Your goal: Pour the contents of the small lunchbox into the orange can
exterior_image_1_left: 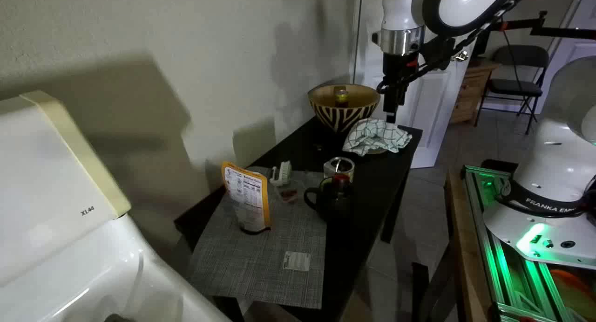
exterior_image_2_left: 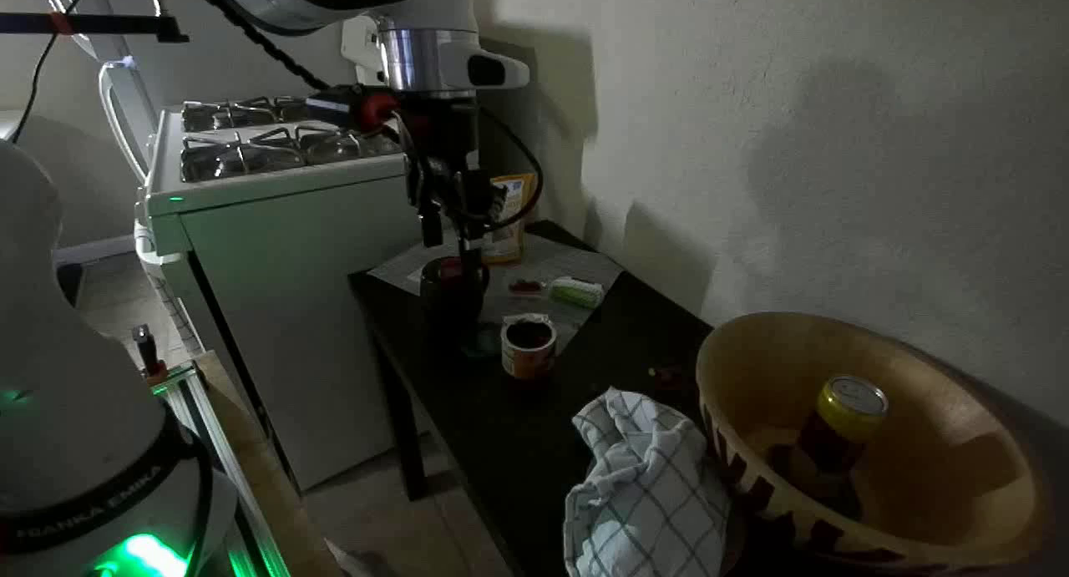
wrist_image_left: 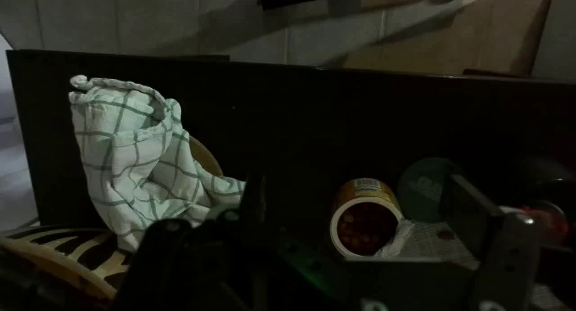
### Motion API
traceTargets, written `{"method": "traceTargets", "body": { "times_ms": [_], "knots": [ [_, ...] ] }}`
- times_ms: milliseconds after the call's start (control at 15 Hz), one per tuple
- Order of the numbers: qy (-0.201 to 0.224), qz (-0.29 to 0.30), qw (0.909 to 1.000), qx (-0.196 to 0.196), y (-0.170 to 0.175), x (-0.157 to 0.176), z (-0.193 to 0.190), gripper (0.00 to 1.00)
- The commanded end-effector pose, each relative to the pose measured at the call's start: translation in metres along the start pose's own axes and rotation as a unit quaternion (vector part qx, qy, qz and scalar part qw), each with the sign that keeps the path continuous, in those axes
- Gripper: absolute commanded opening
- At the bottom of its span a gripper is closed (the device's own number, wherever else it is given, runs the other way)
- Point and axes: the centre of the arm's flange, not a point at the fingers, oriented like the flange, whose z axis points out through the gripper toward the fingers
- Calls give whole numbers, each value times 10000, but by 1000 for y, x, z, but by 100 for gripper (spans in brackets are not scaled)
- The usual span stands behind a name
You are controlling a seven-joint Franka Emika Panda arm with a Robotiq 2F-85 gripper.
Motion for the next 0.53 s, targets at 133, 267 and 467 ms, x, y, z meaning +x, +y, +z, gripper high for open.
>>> {"method": "traceTargets", "body": {
  "times_ms": [133,267,467],
  "knots": [
    [0,0,10000,0,0,0,0,100],
    [156,257,9995,49,2,7,2,100],
    [643,954,9925,405,14,51,14,100]
  ]
}}
